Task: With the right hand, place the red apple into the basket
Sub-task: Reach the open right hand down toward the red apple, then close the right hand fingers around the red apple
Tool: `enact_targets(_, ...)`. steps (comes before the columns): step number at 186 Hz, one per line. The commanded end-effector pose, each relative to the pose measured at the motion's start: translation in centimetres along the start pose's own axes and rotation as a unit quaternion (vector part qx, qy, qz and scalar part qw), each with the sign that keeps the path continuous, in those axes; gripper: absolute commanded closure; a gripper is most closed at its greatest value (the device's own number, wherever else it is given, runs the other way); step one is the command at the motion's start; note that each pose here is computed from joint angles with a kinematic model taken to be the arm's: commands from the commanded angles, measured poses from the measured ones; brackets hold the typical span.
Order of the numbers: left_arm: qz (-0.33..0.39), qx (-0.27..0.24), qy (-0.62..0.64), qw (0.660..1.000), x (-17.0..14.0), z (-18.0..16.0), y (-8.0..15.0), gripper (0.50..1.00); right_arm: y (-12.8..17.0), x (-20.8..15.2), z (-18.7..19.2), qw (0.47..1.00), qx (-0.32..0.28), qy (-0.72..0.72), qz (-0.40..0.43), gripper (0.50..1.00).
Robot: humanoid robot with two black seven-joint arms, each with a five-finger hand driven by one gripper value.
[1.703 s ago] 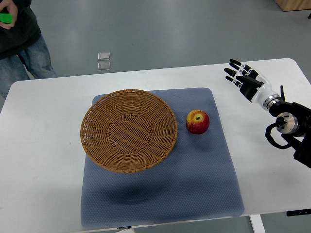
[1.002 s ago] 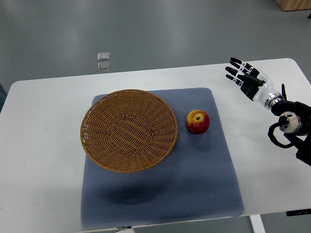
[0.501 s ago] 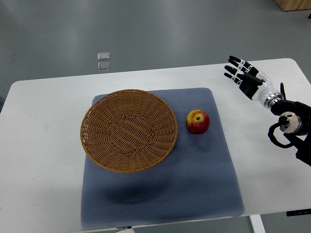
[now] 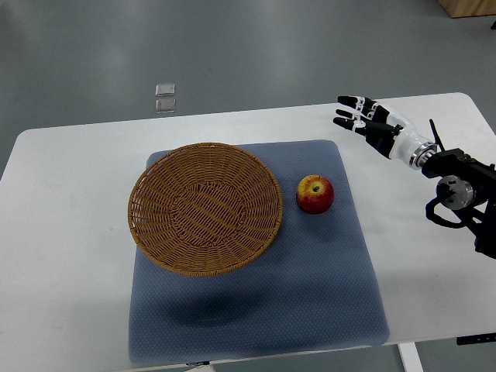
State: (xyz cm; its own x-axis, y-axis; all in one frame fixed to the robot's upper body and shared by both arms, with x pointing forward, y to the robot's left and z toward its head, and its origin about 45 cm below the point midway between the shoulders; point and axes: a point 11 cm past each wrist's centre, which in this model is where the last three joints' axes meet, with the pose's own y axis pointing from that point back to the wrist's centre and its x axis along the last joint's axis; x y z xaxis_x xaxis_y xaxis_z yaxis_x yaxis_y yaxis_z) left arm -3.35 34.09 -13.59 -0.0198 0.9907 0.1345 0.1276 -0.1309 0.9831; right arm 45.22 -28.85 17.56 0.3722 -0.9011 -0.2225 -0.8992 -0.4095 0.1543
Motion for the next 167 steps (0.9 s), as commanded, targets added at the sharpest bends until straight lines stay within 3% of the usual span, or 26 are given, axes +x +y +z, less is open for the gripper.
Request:
enact_targets(1, 0.0, 0.0, 0.0, 1.0, 0.0, 0.0, 0.0, 0.5, -0.3, -1.9, -0.5, 0.993, -0.016, 0.102, -0.053, 0.591)
enact_targets(63, -0.001, 0.0, 0.0, 1.0, 0.0, 0.0, 0.0, 0.5, 0.2, -4.4, 0.8, 0.928, -0.047, 0.33, -0.165, 0.591)
enact_targets(107, 0.0, 0.0, 0.0, 1.0, 0.0, 0.0, 0.0, 0.5, 0.8, -4.6, 1.6, 0.907, -0.066, 0.364, -0.202, 0.589)
enact_targets(135, 0.0, 0.0, 0.0, 1.0, 0.0, 0.0, 0.0, 0.5, 1.2, -6.6, 2.9, 0.881, -0.078, 0.393, -0.251, 0.591)
enact_targets(167, 0.0, 0.0, 0.0, 1.0, 0.0, 0.0, 0.0, 0.5, 1.3, -6.7, 3.8, 0.862, -0.082, 0.435, -0.248, 0.591)
